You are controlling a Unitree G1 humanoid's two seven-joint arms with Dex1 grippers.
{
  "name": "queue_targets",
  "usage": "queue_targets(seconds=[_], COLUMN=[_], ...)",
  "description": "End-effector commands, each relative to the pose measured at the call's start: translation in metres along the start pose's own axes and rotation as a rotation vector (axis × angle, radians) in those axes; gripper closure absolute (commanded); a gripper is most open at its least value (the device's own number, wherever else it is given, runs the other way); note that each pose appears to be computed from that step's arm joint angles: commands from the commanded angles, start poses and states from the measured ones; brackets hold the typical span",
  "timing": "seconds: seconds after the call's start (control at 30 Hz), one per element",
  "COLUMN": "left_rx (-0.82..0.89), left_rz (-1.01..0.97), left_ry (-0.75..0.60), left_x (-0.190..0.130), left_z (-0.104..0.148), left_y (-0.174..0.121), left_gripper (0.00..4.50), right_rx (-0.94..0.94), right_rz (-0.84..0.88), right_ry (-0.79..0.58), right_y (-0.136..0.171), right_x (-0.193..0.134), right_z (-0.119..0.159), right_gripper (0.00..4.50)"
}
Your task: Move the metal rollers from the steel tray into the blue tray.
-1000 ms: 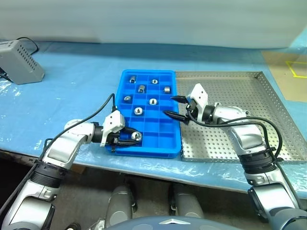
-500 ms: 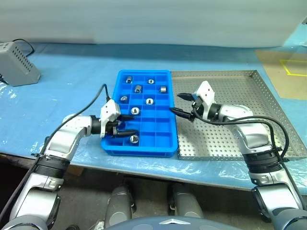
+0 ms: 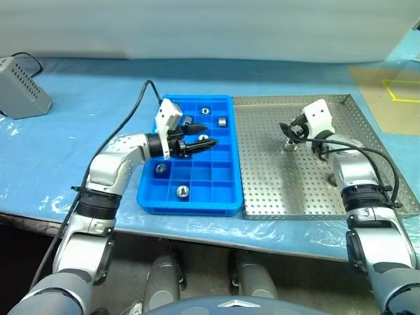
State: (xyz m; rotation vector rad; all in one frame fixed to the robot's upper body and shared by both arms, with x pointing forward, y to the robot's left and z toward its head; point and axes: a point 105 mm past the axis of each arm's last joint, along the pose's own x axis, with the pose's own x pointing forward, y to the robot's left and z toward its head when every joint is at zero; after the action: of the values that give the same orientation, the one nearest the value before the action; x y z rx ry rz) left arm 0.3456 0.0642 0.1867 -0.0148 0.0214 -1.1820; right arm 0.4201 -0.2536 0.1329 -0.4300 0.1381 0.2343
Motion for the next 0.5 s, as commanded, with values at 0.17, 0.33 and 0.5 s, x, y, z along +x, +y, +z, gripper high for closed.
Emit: queue_targets(seconds=[0.17, 0.33, 0.5], left_rx=[0.048, 0.026, 0.021], left_rz=[0.017, 0.026, 0.035], left_ry=[-0.057, -0.080, -0.064], left_x=[0.001, 0.000, -0.001], left_z=[0.024, 0.029, 0.023], left_y=[-0.001, 0.002, 0.003], left_gripper=[1.20, 1.20, 1.20], right_rx=[-0.017, -0.015, -0.018], right_rz=[-0.007, -0.025, 0.002], right_ry=[-0.024, -0.017, -0.008], right_y=[0.001, -0.003, 0.001], right_x=[-0.002, -0.004, -0.006], right_z=[-0.004, -0.006, -0.010], right_gripper=[0.89, 0.89, 0.89])
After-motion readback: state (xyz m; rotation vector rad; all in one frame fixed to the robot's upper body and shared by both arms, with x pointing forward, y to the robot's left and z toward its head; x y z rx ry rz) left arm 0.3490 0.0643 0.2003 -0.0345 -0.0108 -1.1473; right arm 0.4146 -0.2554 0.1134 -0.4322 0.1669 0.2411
